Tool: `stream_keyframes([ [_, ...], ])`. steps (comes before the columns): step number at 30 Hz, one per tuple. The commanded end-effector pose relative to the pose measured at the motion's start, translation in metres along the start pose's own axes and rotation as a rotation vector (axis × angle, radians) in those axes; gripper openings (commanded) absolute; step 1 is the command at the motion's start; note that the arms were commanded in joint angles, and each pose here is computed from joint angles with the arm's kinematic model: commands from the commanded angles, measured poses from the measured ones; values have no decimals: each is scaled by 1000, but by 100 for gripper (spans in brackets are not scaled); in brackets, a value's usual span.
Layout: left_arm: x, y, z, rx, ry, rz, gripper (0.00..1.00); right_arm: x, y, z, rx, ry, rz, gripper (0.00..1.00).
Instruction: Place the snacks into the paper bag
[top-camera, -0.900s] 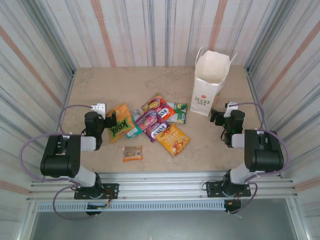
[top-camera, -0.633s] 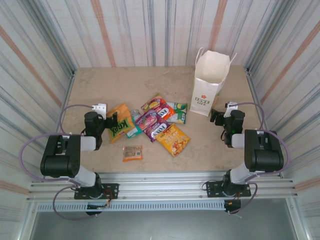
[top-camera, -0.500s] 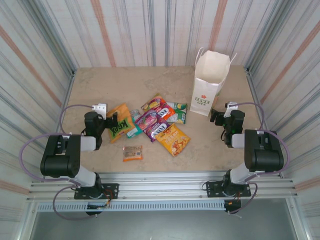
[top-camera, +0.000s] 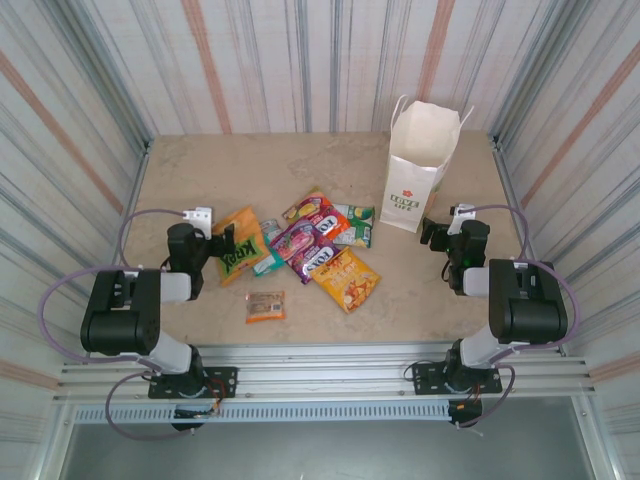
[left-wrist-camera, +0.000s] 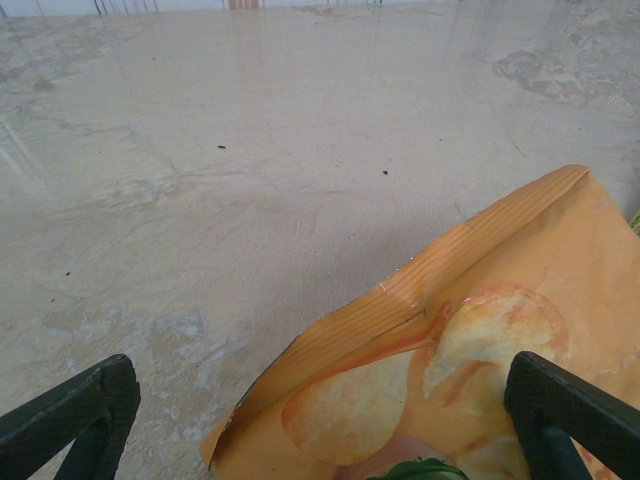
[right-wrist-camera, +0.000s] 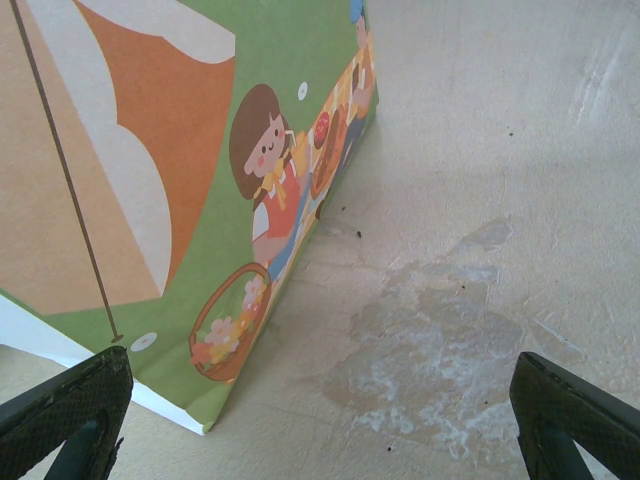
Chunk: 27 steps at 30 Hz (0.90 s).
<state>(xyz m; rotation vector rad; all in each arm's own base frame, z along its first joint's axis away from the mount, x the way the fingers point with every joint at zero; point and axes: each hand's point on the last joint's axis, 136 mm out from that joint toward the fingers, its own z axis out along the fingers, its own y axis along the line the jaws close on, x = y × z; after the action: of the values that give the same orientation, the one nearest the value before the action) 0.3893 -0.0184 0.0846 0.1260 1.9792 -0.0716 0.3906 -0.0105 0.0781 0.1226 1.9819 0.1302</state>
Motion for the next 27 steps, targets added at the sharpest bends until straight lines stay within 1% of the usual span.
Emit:
stream_keyframes([
  [1,-9,2,1,-1,-21,9,99,-8,-1,1,16,-17,-31,99],
  [6,-21,14,-8,-91,-23,-12,99,-29,1,-10,22,18,-12,99],
  [9,-40,15,-19,-133,-20,10,98,-45,8,-25,8,72,25,99],
  [12,-71,2,-35,-141,-44,35,96,-59,19,-46,-22,131,66,99],
  [15,-108,-24,-51,-87,-63,59,91,-73,29,-71,-39,190,127,99],
  [17,-130,-45,-61,-48,-55,94,90,-83,39,-90,-63,228,158,99],
  [19,-146,-62,-68,-23,-34,110,89,-95,50,-111,-87,241,168,99],
  [23,-158,-94,-75,71,72,139,85,-126,70,-157,-111,241,136,99],
  [27,-160,-123,-76,160,160,131,80,-150,84,-191,-111,271,90,99],
])
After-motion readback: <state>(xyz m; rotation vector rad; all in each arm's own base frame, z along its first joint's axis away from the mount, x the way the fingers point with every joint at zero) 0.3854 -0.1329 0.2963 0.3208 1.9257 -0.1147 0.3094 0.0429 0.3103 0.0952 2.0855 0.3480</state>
